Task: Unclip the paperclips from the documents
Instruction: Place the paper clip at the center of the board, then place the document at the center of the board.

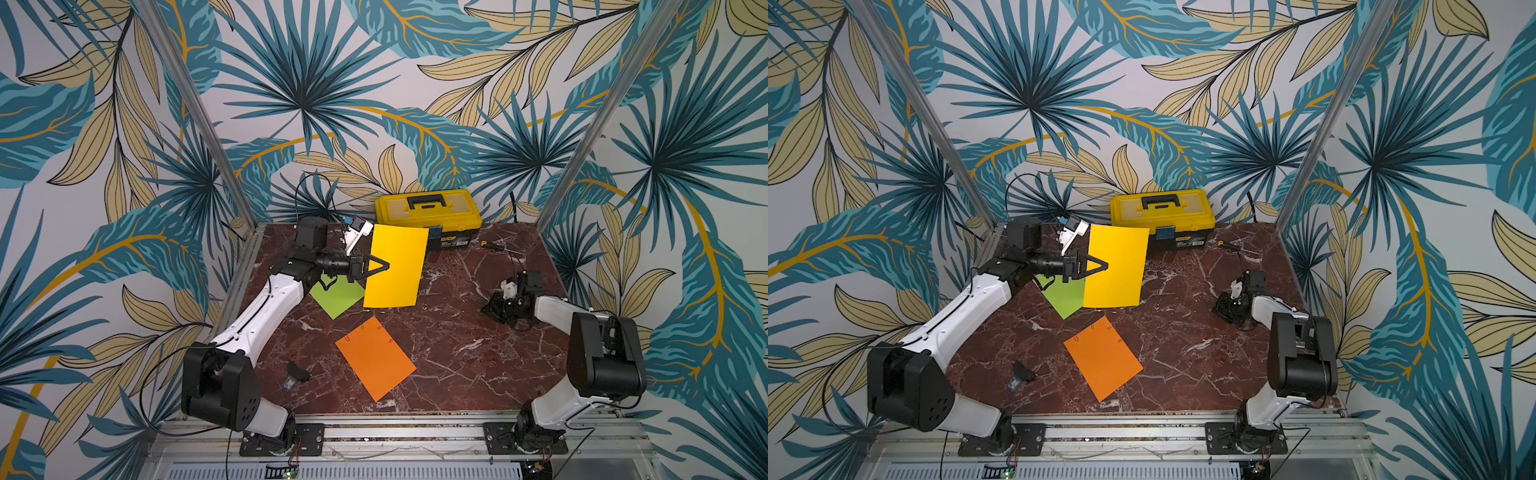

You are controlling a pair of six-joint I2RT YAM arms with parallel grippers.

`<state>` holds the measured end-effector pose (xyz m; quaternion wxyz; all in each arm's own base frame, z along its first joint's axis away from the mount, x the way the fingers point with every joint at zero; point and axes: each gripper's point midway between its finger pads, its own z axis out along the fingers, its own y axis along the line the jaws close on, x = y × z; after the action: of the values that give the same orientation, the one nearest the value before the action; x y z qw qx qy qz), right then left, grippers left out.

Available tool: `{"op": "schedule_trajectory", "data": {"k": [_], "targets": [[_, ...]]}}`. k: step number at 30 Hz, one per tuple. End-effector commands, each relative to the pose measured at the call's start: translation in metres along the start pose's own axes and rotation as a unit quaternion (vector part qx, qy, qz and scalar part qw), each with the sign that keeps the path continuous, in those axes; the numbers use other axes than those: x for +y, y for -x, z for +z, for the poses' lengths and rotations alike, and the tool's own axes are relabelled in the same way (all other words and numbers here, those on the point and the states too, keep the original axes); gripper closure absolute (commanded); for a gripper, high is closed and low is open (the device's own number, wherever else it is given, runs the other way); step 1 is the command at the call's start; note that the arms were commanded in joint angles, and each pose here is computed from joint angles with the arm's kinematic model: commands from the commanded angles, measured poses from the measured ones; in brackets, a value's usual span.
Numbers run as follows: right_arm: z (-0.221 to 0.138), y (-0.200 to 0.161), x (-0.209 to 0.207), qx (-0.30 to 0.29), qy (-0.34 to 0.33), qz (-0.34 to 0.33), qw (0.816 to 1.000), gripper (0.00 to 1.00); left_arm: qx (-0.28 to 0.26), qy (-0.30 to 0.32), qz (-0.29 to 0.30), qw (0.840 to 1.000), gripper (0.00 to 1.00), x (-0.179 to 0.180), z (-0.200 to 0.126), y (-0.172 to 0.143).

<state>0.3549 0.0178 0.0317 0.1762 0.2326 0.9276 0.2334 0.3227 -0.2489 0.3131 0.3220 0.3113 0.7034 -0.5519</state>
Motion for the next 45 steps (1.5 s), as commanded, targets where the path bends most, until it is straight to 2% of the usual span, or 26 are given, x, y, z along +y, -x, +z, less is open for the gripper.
{"op": "schedule_trajectory", "data": {"k": [1,12,18,25,31,36,45], "targets": [[-0.004,-0.004,-0.006,0.008,-0.017,0.001,1.0,0.8,0.0,0.022,0.003,1.0,1.0,0.012,0.002,-0.006],[-0.03,0.005,0.014,-0.006,-0.001,-0.027,1.0,0.61,0.005,0.091,-0.064,0.994,1.0,0.061,0.011,-0.019],[-0.047,0.011,0.03,-0.016,0.018,-0.037,0.999,0.59,0.015,0.119,-0.101,0.988,1.0,0.093,0.022,-0.027],[-0.058,0.016,0.043,-0.027,0.038,-0.04,0.998,0.59,0.044,0.13,-0.135,0.981,1.0,0.128,0.055,-0.044],[-0.068,0.017,0.049,-0.033,0.042,-0.048,0.997,0.58,0.049,0.206,-0.177,0.961,1.0,0.181,0.059,-0.061],[-0.071,0.017,0.052,-0.036,0.047,-0.049,0.997,0.58,0.08,0.284,-0.217,0.93,1.0,0.227,0.056,-0.09],[-0.074,0.019,0.056,-0.04,0.053,-0.05,0.997,0.58,0.121,0.366,-0.23,0.893,1.0,0.267,0.051,-0.115]]}}
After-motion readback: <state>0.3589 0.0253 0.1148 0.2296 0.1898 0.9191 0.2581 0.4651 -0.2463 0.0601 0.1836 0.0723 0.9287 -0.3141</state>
